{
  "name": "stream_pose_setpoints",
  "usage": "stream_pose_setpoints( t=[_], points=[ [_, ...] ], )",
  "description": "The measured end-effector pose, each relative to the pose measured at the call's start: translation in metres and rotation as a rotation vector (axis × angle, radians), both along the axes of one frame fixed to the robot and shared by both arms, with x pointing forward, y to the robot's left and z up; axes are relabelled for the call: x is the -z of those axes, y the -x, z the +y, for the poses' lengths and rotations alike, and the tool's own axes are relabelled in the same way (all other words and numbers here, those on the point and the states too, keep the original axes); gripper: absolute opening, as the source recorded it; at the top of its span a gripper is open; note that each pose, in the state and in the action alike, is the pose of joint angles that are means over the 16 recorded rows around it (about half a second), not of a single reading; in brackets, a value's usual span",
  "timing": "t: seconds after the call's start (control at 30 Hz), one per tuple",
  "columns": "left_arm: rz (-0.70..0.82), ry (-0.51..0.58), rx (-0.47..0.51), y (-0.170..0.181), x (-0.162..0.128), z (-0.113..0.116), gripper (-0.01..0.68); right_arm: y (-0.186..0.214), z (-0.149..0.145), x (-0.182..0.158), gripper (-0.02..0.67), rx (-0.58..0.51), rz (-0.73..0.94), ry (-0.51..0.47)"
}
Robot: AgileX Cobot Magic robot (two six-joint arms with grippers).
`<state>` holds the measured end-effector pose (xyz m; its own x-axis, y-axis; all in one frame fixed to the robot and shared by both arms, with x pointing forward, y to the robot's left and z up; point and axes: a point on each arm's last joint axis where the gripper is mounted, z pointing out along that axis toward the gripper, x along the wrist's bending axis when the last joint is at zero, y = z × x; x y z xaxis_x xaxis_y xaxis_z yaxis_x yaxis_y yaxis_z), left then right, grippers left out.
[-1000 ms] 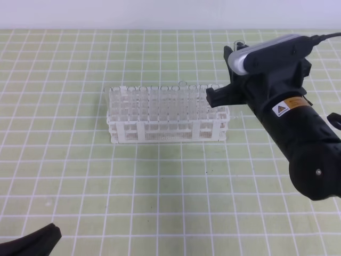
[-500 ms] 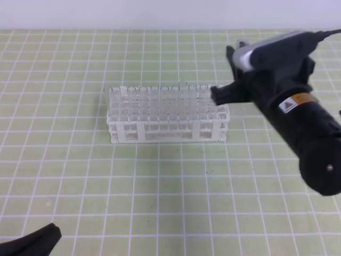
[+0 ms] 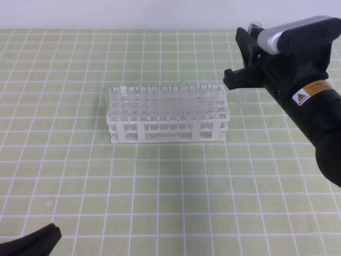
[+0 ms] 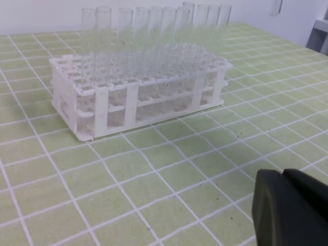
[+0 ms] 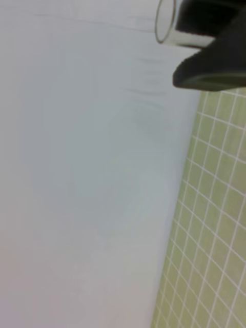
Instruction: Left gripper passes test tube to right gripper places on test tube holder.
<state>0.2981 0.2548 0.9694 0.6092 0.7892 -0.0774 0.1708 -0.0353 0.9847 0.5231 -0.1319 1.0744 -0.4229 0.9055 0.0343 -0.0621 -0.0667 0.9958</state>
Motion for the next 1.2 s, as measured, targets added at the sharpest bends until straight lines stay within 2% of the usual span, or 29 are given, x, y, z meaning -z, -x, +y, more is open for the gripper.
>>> stream_pose_setpoints(
  t=[0.37, 1.2],
  points=[
    [-0.001, 0.0, 0.0, 0.0, 0.0, 0.0, -0.002, -0.007, 0.004, 0.014, 0.094, 0.005, -0.028, 0.033],
    [-0.001, -0.004, 0.001, 0.0, 0.001, 0.0, -0.002, -0.012, 0.008, 0.05, 0.094, -0.006, -0.096, -0.02]
  ],
)
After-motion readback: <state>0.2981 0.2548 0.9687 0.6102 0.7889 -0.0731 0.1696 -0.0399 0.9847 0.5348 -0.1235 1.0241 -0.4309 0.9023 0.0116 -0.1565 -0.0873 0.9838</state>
